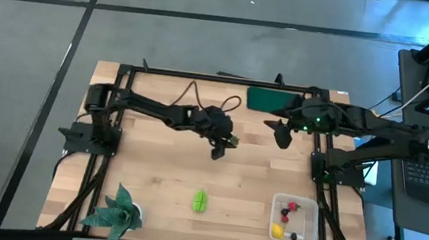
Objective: Pick and placing Produce into tupperware
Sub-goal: Put the red strawberry into the transparent bin
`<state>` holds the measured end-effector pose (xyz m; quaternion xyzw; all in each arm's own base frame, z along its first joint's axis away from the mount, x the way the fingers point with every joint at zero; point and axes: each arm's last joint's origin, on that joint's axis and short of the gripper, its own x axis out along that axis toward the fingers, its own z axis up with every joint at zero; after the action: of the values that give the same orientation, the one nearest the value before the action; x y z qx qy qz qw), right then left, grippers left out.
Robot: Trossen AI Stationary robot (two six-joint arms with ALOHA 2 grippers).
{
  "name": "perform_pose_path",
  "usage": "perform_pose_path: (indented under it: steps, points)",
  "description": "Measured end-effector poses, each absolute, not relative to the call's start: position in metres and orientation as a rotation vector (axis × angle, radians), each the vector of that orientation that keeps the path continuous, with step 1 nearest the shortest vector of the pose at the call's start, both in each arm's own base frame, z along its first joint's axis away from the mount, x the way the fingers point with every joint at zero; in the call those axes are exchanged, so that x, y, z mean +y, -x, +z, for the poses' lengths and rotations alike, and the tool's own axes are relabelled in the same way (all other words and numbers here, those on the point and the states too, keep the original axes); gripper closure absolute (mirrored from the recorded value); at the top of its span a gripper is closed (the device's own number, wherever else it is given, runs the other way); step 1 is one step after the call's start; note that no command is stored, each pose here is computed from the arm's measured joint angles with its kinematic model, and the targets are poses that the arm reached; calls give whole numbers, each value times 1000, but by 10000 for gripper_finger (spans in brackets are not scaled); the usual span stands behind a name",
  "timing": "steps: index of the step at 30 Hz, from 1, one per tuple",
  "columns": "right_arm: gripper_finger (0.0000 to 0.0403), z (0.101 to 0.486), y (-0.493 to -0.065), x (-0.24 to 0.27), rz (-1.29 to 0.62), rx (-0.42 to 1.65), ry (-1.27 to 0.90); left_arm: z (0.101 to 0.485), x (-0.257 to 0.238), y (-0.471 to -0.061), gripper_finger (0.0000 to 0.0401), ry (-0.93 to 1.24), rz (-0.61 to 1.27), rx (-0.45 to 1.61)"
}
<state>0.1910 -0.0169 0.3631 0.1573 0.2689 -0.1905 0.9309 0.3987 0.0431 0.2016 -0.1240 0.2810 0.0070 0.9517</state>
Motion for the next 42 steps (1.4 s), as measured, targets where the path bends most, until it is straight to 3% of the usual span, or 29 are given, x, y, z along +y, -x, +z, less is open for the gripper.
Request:
perform_pose_path:
  steps: [14, 19, 29, 42]
  points:
    - [176, 356, -188, -17, -402, 629, -312, 154, 42, -463, 281, 270, -77, 625]
    - [176, 355, -187, -17, -405, 648, -310, 136, 41, -462, 266, 288, -67, 703]
    - [176, 355, -187, -17, -404, 650, -307, 133, 42, -459, 267, 243, -66, 740]
    - [176, 355, -187, -17, -404, 652, -306, 133, 42, -459, 230, 236, -57, 738]
